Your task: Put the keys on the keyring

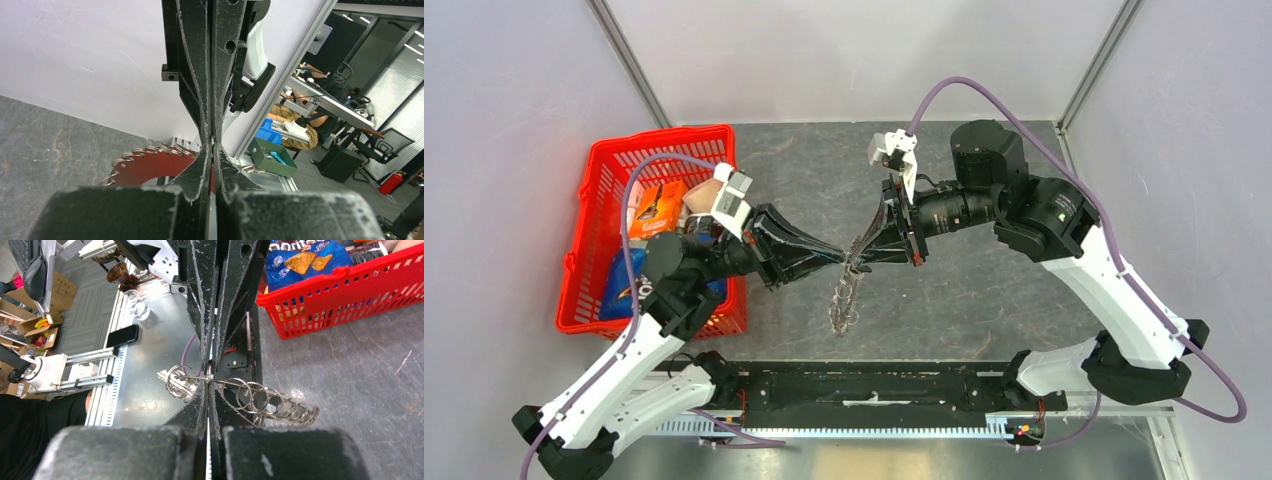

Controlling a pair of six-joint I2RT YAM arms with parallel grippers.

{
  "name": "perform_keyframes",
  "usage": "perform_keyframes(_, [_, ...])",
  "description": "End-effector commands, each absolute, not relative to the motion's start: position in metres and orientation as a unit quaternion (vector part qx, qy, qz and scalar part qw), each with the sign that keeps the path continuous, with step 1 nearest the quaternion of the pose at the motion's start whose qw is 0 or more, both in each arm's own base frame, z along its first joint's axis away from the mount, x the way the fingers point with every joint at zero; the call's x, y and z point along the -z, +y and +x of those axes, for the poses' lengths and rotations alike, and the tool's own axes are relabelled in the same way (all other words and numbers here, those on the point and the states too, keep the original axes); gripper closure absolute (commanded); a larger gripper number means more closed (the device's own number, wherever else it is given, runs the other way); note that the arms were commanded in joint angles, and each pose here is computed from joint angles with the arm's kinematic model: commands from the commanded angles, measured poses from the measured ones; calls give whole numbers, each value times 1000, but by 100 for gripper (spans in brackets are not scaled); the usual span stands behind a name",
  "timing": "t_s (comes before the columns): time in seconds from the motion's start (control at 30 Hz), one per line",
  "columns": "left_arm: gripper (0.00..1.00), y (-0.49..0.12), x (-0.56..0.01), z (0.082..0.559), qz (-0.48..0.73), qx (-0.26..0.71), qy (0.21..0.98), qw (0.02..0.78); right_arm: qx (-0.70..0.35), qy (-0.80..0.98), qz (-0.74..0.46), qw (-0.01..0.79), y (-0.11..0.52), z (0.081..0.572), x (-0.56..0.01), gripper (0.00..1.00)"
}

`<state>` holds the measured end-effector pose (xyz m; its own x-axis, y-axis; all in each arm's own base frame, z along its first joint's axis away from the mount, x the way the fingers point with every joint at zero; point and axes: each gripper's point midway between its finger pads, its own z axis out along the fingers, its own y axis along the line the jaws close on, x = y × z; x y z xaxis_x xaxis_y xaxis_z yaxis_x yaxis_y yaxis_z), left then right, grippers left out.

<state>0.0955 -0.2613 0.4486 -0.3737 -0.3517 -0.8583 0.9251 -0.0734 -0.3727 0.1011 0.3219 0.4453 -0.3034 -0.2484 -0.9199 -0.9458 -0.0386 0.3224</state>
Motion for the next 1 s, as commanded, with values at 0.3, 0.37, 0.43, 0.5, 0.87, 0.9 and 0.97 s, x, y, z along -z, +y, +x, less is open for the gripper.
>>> perform_keyframes(0.3, [64,-258,-440,81,340,645,526,438,-513,644,-492,282,310,91,-432,100])
perform_keyframes(0.37, [62,-258,-438,79,345,645,530,429,-515,648,-492,272,310,90,-427,100])
perform_keyframes(0.43, [62,-259,-434,78,349,645,535,418,-519,649,-492,261,310,87,-423,100])
perform_keyframes(0.5, [62,-261,-430,80,352,642,541,414,-524,647,-492,252,311,84,-421,100])
perform_keyframes(0.87, [62,-266,-417,86,353,636,557,400,-533,648,-491,234,319,83,-415,100])
perform_keyframes(0.9, [62,-266,-416,86,353,636,558,400,-533,649,-491,232,320,84,-414,100])
perform_keyframes(0.97, [62,-266,-416,86,352,636,559,399,-531,651,-492,230,322,85,-412,100])
